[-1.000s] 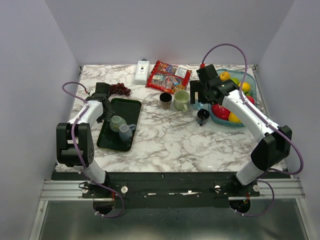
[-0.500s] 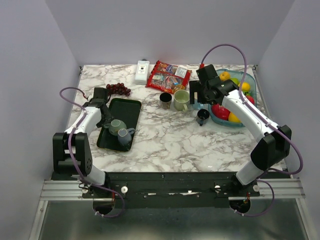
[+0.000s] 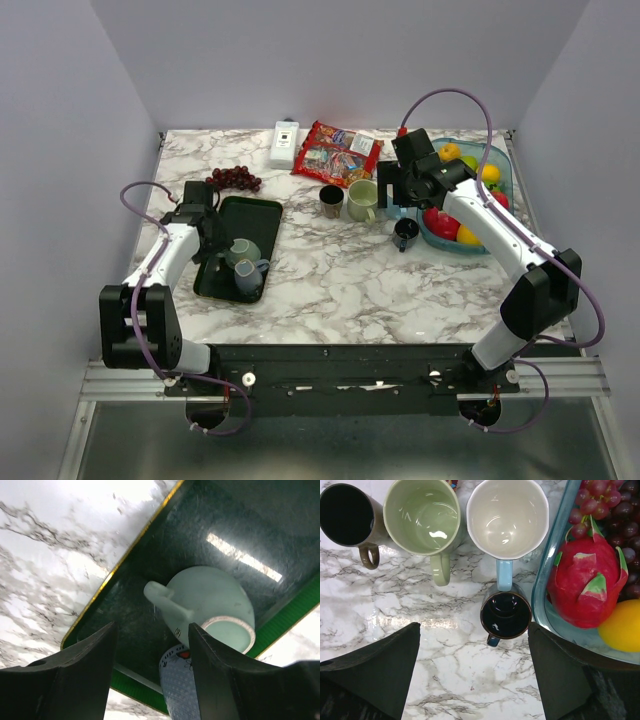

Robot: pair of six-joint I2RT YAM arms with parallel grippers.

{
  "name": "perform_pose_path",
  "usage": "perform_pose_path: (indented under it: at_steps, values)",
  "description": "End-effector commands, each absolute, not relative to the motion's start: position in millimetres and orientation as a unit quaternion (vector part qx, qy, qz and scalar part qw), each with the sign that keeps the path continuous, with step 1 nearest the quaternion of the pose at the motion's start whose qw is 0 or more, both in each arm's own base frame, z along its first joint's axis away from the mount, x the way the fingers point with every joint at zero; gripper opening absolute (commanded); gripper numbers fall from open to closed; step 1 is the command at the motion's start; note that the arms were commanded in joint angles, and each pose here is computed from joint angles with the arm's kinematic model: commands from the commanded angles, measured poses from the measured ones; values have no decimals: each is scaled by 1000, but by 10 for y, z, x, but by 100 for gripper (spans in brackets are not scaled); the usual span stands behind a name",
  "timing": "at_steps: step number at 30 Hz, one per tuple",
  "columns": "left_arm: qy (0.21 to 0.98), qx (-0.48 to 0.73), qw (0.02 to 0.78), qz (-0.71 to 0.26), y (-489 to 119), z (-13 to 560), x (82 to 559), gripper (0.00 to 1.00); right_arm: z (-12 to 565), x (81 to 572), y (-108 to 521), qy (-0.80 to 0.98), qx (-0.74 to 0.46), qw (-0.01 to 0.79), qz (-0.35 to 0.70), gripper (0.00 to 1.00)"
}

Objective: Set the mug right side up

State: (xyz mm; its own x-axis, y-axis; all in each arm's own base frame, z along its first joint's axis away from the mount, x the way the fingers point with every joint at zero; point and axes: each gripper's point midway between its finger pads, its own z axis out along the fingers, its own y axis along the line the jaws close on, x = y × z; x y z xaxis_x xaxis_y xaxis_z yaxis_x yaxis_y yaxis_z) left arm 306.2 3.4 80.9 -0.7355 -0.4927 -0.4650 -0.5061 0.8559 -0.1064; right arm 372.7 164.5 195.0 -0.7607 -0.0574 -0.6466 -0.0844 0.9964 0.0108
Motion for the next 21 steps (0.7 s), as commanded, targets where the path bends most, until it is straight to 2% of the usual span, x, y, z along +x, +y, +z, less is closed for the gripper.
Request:
perform_pose_path:
  at_steps: [1, 9, 13, 16, 21]
  values:
    - [945, -230, 230, -25, -150, 738, 2942, 63, 1854, 3731, 1706, 941, -43, 336, 25, 94]
    - [947, -201, 243, -52, -288, 795, 2966, 58, 1842, 3722, 1724, 942, -45, 332, 29, 94]
    - [955, -151, 249, -59, -394, 788, 3036, 78, 1819, 3731, 1751, 943, -46, 329, 34, 93]
    - [961, -112, 250, -38, -404, 789, 3141, 84, 1814, 3743, 1765, 943, -47, 327, 35, 93]
    - [964, -51, 258, -42, -512, 830, 3313, 88, 1834, 3763, 1757, 942, -50, 332, 32, 93]
